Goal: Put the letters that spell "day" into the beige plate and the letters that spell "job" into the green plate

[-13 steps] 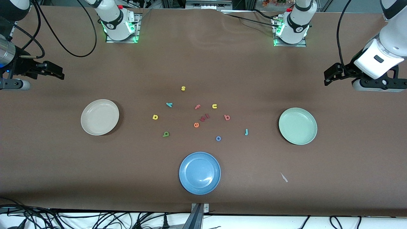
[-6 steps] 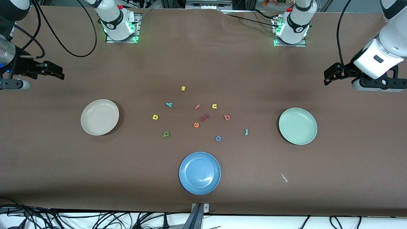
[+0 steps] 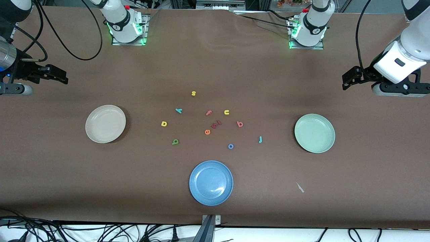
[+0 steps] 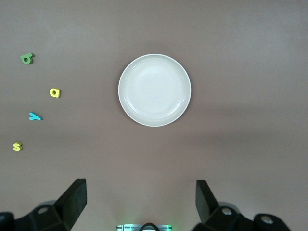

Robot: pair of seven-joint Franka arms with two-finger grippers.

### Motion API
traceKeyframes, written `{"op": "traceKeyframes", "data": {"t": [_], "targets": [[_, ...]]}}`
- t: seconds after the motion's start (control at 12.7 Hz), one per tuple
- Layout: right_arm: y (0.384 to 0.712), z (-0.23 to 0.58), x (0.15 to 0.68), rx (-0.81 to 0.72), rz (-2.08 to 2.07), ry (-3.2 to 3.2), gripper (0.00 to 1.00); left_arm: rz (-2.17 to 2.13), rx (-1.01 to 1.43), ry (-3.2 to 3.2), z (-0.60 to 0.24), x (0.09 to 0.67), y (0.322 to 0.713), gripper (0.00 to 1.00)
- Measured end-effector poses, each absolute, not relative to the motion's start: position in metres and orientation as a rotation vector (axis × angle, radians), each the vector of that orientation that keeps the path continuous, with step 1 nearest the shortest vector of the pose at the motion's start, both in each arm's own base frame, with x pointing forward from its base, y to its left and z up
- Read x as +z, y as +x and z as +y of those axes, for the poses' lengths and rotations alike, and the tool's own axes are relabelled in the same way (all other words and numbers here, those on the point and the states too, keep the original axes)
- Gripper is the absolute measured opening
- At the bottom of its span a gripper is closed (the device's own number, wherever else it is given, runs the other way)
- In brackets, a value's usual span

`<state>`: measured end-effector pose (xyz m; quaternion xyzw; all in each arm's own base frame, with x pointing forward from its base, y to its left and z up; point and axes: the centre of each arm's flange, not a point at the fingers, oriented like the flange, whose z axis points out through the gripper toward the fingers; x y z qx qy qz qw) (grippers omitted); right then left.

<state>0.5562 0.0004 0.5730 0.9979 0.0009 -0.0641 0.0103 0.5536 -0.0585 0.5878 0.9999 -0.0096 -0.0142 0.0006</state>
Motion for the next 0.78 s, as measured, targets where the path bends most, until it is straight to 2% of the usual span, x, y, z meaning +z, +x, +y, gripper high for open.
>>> {"op": "traceKeyframes", "data": {"t": [0.78], "targets": [[0.5561,0.0005,0.5728,-0.202,0.003,3.114,1.0,-0.025,-0.056,3.141,-0.0566,0.5871,0.553,1.0]]}}
